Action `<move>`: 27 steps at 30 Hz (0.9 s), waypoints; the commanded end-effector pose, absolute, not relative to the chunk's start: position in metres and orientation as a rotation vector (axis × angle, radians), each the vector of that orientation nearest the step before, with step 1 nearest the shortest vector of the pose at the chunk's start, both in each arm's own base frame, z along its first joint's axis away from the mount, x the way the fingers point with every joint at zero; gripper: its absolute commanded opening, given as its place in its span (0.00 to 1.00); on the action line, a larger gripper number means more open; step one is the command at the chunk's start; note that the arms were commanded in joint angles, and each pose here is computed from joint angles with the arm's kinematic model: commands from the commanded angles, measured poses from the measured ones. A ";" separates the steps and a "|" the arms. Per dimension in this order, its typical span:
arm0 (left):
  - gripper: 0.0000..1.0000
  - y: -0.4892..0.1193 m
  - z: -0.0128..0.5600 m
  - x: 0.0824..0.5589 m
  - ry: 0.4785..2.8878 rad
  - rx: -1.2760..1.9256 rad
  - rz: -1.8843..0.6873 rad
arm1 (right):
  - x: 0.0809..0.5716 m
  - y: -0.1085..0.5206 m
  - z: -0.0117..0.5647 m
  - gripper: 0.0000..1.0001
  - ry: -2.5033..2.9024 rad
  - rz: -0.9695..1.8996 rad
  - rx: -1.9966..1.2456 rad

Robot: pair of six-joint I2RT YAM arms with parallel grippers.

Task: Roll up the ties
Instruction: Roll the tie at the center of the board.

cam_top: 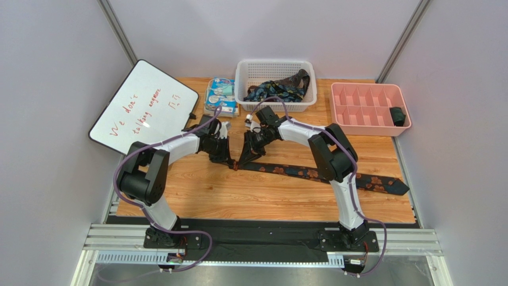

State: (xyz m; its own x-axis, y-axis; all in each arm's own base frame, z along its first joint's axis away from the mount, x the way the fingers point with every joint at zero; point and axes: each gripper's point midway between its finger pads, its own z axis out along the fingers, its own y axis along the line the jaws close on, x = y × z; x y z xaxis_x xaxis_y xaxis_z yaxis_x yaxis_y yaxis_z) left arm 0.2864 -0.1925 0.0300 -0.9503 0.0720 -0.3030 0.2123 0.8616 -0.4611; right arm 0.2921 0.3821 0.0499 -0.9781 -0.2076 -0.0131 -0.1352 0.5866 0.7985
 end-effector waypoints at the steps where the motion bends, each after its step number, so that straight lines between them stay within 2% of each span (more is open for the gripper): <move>1: 0.00 -0.172 0.020 0.281 2.804 0.237 -0.570 | 0.293 0.361 0.081 0.18 -2.786 -1.349 0.420; 8: 0.00 -0.173 0.031 0.287 2.777 0.232 -0.565 | 0.288 0.355 0.052 0.12 -2.756 -1.273 0.368; 12: 0.00 -0.173 0.039 0.290 2.756 0.233 -0.563 | 0.287 0.351 0.038 0.18 -2.767 -1.219 0.351; 15: 0.00 -0.176 0.043 0.291 2.750 0.242 -0.557 | 0.287 0.355 0.024 0.17 -2.746 -1.210 0.339; 27: 0.00 -0.181 0.051 0.290 2.756 0.208 -0.518 | 0.285 0.364 0.036 0.13 -2.739 -1.279 0.385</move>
State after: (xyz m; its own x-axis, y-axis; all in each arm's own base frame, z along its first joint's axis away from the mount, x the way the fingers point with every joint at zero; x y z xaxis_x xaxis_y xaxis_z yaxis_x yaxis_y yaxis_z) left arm 0.2825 -0.1838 0.0348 -0.9453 0.1044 -0.3089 0.2156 0.9108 -0.3521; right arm 0.2793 0.3598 0.0237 -0.9655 -0.2517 0.0675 -0.1121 0.6349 0.7644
